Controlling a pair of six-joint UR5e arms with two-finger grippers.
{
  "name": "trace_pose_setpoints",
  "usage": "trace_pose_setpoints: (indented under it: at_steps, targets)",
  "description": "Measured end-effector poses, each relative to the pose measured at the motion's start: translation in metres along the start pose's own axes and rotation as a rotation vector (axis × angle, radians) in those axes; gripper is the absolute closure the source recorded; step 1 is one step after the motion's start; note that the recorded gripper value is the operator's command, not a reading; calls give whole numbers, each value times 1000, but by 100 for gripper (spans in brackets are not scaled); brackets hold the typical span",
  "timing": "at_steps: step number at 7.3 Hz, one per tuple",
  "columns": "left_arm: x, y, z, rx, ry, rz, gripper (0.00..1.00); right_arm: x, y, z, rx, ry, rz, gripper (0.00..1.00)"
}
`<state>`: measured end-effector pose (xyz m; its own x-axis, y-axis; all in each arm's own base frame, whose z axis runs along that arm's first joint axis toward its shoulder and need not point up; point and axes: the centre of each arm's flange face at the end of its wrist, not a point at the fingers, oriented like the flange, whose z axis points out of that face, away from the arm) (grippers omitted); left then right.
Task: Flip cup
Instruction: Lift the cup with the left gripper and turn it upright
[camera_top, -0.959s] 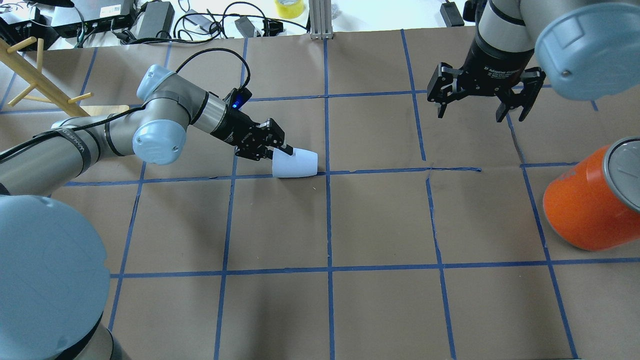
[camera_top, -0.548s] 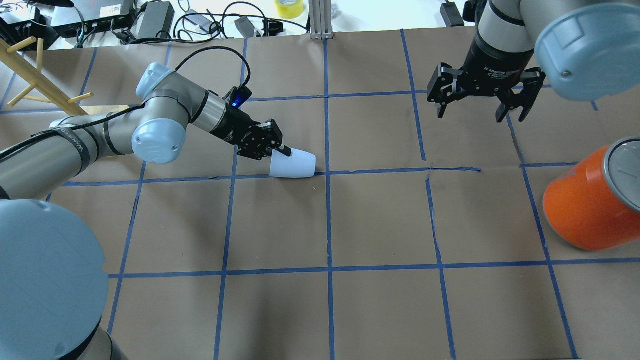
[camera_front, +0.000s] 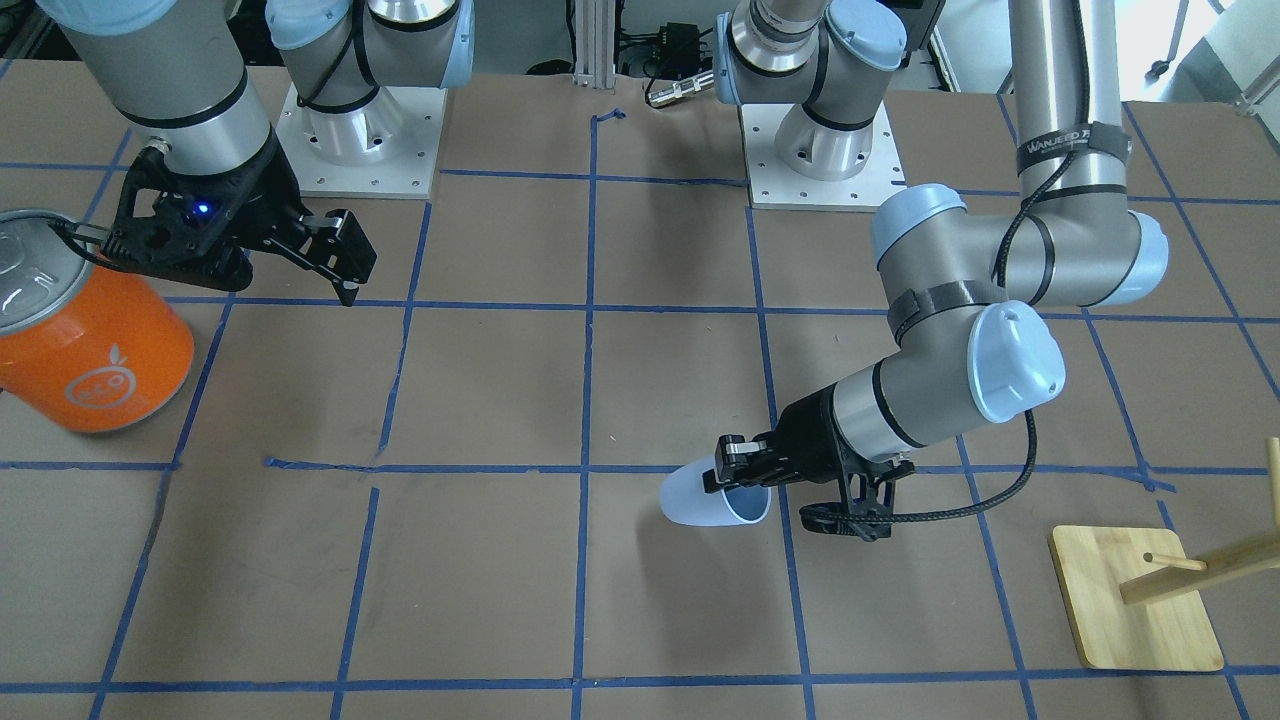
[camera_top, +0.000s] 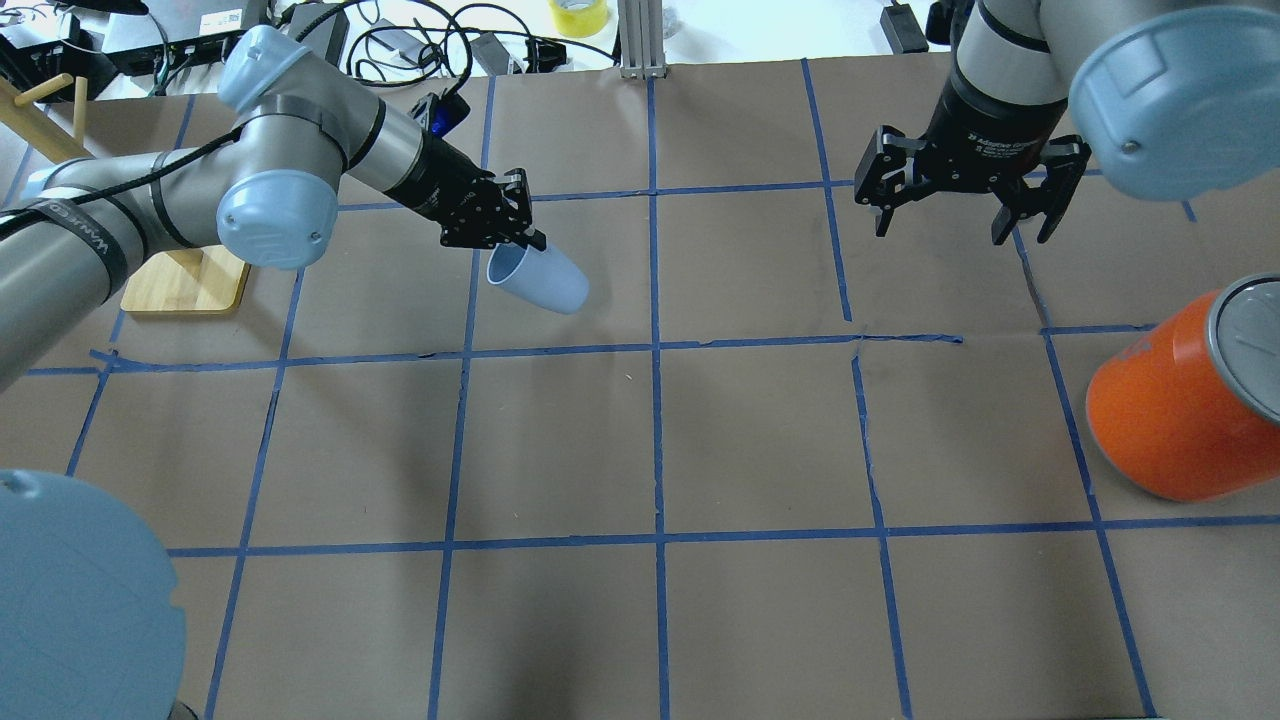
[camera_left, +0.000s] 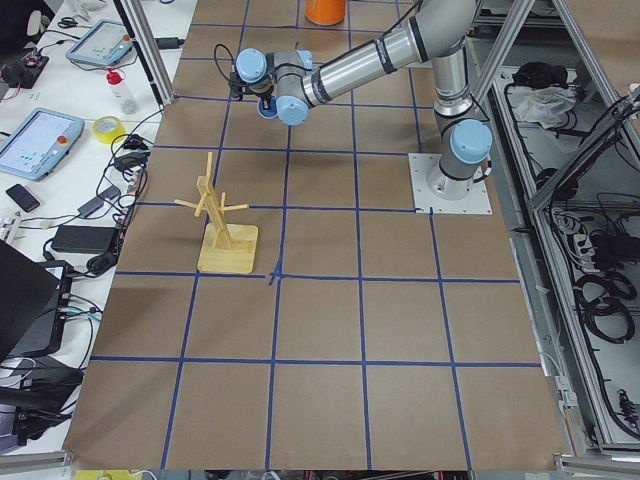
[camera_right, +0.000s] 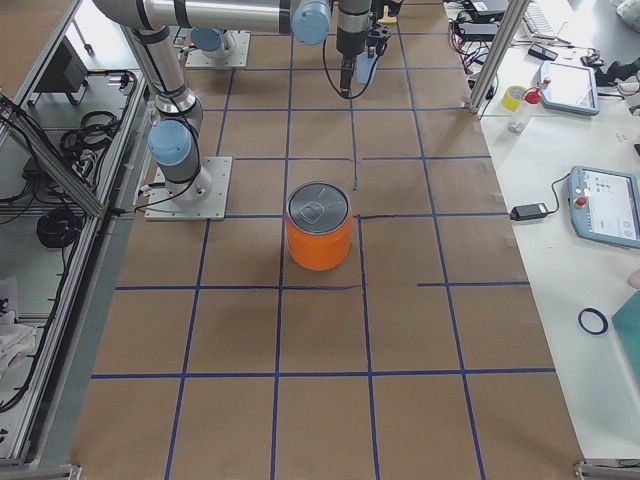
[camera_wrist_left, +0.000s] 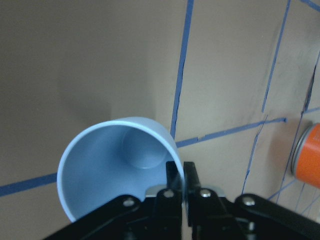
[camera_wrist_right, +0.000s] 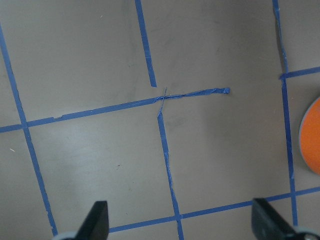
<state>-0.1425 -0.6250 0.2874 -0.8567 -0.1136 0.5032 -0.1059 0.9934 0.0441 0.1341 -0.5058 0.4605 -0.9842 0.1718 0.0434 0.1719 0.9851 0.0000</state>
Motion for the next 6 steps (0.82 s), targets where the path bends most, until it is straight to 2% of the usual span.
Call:
trace_pose_setpoints:
  at_steps: [3,5,6]
  targets:
    - [-21,-17,-40,108,-354,25,100,-1,0,1,-2,-1,-1,0]
    - [-31,-37,-51,180,-502,58,100,0,0,1,-3,-3,0,0]
    - [-38,-49,-48,213,-545,79,100,-1,0,1,-3,-6,1,0]
